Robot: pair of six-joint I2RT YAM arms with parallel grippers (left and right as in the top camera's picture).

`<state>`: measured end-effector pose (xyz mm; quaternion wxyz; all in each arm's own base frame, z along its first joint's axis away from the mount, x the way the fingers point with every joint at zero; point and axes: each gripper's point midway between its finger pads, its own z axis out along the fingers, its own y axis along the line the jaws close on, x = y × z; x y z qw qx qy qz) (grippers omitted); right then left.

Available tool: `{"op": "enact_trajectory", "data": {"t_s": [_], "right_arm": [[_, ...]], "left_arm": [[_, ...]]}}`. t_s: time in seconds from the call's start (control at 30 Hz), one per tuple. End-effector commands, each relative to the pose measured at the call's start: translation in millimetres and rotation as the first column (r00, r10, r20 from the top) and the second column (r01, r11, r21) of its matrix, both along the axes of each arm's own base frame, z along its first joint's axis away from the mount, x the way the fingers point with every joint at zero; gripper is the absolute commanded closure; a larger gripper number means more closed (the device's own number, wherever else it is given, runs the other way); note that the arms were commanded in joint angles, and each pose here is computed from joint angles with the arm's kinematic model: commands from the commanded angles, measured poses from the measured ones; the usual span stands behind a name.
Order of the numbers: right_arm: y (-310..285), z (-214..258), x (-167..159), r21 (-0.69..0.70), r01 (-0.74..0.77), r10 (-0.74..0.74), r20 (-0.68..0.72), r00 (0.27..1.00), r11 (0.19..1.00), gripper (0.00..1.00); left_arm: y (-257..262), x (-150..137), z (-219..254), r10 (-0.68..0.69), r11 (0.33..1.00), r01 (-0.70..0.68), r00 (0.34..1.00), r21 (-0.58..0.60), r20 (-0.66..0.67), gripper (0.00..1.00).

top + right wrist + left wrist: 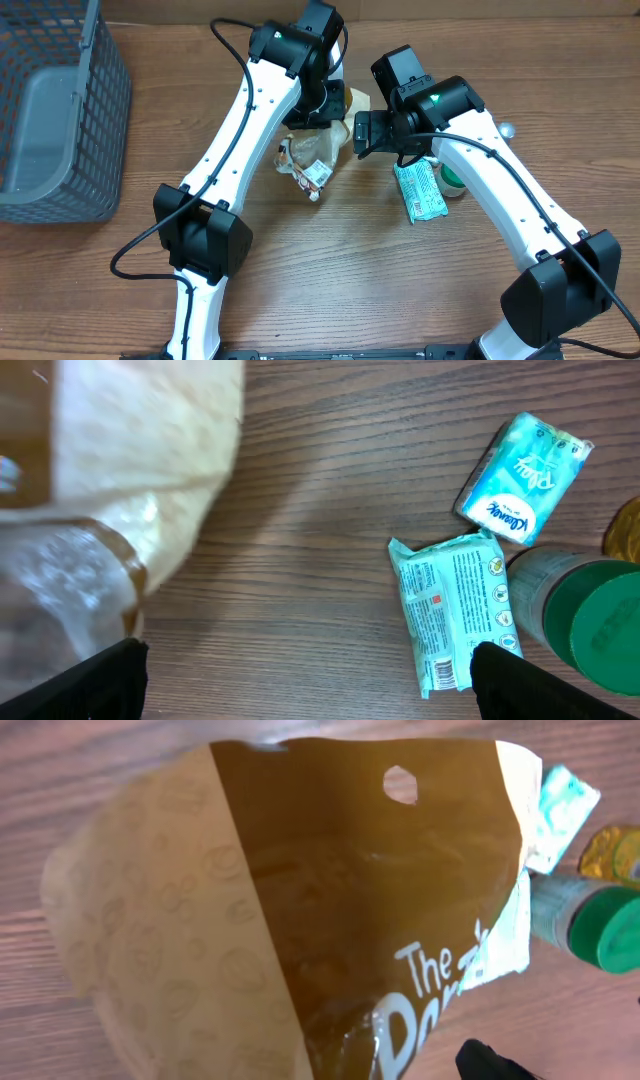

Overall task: Scan the item barcode
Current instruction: 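Lower the Pantree bag down onto the table with the left gripper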

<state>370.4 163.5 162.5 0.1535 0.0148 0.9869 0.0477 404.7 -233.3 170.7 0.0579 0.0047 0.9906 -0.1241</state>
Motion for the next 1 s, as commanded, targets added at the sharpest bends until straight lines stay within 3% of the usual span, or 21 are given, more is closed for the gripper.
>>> {"op": "enact_trajectory", "data": {"t_s": [0.0,0.23,0.47,0.97], "right_arm": [[-2.7,5.0,4.2,-0.003,0.006,-0.006,0.019,1.0,1.0,0.0],[-2.7,5.0,4.2,-0.003,0.006,-0.006,0.019,1.0,1.0,0.0],[-2.7,5.0,4.2,-0.003,0.006,-0.006,0.019,1.0,1.0,0.0],[-2.7,5.0,4.2,-0.003,0.005,-0.005,0.019,1.0,1.0,0.0]], "left_arm": [[-19.3,-22.8,-14.9,-0.036,0.998,0.03,0.994,-0.061,-0.102,0.96],[-31.6,-44.1,-45.2,-0.077,0.993,0.057,0.976,-0.102,-0.202,0.96],[-54.4,-59.0,-60.6,-0.124,0.967,0.052,0.952,-0.251,-0.281,0.95],[-62.4,-47.7,-64.2,-0.17,0.951,0.105,0.963,-0.289,-0.209,0.89]]}}
